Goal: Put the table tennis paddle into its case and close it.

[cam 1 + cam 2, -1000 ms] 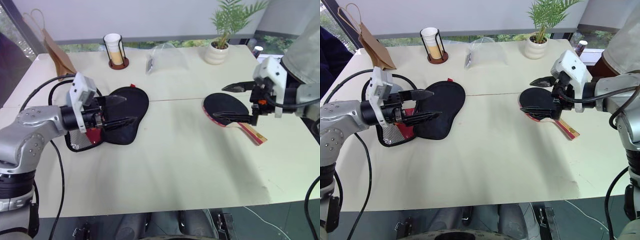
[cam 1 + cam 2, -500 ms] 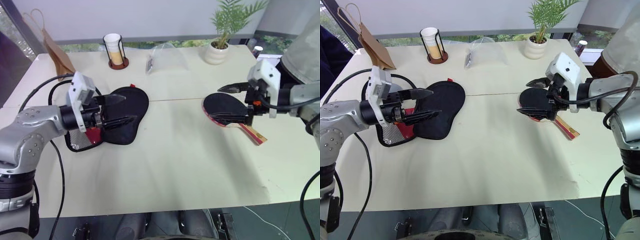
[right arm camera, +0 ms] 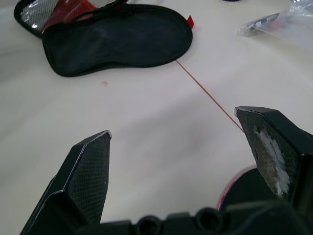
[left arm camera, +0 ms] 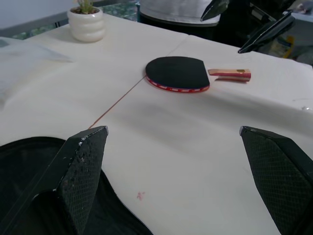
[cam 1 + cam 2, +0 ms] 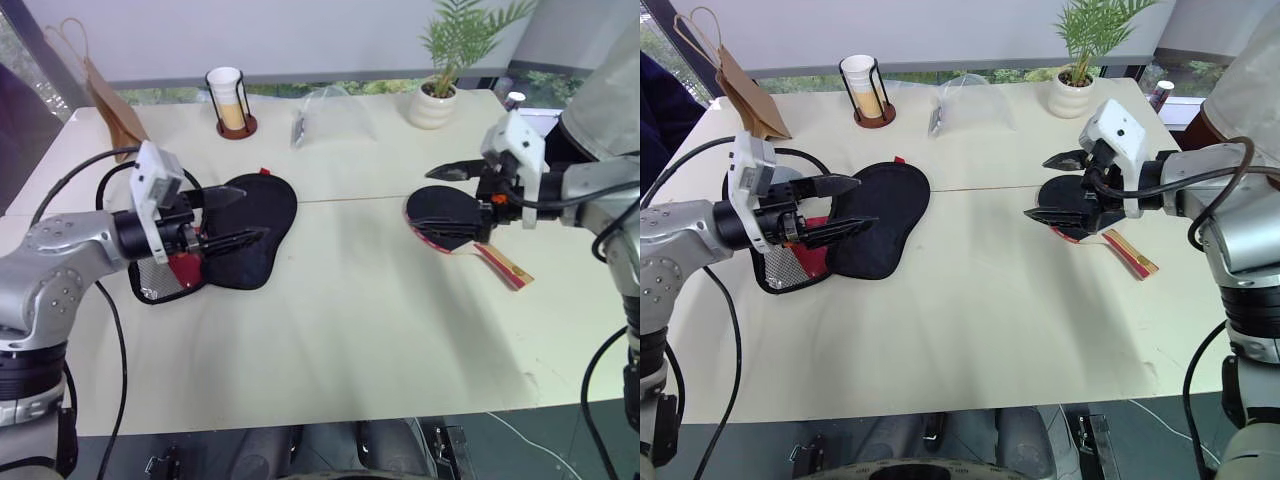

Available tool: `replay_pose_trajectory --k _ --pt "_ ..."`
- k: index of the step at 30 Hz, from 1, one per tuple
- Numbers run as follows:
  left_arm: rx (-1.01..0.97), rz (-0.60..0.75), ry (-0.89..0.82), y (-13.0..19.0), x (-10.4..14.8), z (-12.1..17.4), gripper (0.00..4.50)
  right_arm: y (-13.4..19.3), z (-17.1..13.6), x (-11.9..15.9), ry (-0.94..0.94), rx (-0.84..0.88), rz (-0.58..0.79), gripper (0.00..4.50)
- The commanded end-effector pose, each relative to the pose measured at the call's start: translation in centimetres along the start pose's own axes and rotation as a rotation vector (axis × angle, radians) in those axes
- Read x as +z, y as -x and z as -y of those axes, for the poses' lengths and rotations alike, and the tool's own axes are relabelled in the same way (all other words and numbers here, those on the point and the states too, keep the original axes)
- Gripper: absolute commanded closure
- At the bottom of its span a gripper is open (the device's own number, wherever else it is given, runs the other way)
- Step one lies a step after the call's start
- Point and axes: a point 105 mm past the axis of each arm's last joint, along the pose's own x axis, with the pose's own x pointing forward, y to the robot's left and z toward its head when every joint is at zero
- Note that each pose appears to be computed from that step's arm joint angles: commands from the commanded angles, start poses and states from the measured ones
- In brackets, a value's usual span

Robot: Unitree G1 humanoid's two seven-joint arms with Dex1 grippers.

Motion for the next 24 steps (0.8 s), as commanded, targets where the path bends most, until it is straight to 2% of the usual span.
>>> replay_pose_trajectory --k 1,7,16,24 --pt "0.026 0.02 -0.046 1.0 1.1 -0.2 0.0 -0.4 0.4 0.9 0.018 -0.019 0.013 0.06" --pt "0.098 -0.041 -0.058 3.8 0.6 -1.6 0.0 -4.5 -1.5 1.2 -0.06 0.054 0.038 0.06" --pt "0.235 -0.088 -0.098 7.9 1.2 -4.2 0.0 -13.2 -3.3 1.2 -0.279 0.071 -0.006 0.06" --pt "0.237 -0.084 -0.097 8.5 1.4 -3.8 0.0 -18.7 -7.7 1.4 -0.413 0.182 -0.076 0.06"
